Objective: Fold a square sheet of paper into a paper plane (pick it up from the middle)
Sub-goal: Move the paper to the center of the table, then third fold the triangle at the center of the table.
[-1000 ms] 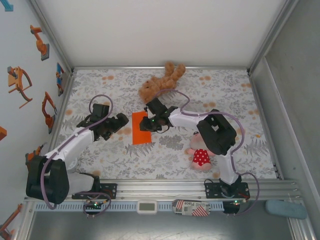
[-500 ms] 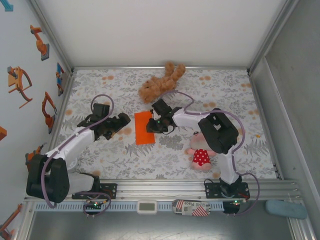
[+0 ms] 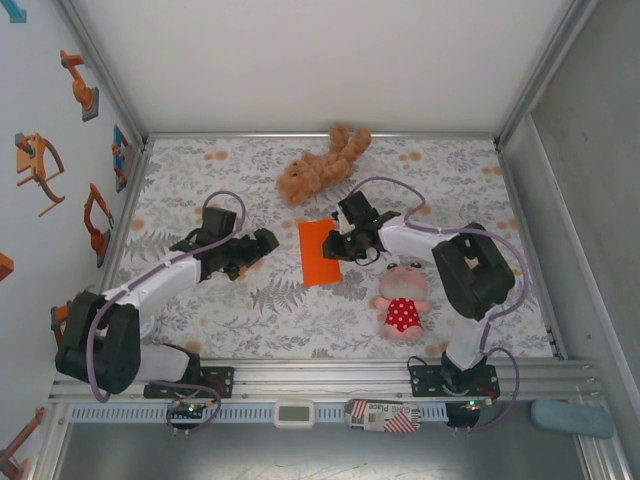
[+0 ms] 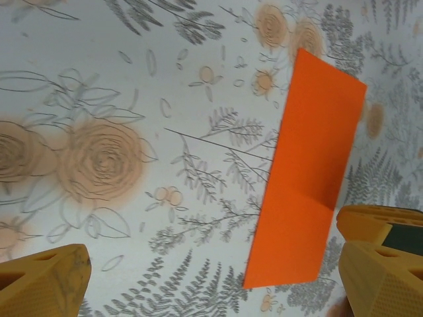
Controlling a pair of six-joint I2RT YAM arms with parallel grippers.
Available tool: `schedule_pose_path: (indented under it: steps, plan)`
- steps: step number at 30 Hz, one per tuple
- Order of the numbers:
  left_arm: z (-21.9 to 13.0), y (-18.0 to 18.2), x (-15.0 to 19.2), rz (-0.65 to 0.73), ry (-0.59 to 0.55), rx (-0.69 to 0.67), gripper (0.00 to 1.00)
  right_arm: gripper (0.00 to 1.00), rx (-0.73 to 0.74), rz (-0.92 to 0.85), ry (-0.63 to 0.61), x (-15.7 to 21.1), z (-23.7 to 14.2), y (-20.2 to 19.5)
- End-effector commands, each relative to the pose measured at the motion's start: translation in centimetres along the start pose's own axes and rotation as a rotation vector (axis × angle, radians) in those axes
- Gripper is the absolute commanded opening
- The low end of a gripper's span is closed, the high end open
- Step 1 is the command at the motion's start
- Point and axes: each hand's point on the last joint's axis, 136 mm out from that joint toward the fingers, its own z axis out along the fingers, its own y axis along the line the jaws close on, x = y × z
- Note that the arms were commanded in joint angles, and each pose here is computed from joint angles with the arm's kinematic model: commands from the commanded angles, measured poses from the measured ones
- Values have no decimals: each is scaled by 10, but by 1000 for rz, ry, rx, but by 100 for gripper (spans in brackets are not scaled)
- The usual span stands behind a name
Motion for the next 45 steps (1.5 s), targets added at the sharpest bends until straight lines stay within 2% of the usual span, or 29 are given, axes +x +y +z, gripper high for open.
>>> schedule_pose_path:
  steps: [1,7,11,15,23,29,37,45]
  plan:
    - [3,-16,7,-28,13,64,96,22,-20,73,-89,-10,-17,8]
    - [17,-29,28,-57,77,118,100,21,-34,146,-76,-4,-6,3]
    - [26,-35,41,-52,119,119,95,20,-26,163,-54,-4,4,-2]
    - [34,-40,50,-55,149,122,87,19,-14,181,-39,-4,11,-9]
    - [53,-50,63,-42,203,104,57,18,33,217,13,15,28,-33]
    - [65,-48,69,-33,230,63,43,17,41,237,33,23,33,-44]
    - [76,-40,74,-26,245,13,37,17,28,251,34,24,32,-48]
    - [84,-44,78,-21,272,28,31,17,23,255,35,25,32,-49]
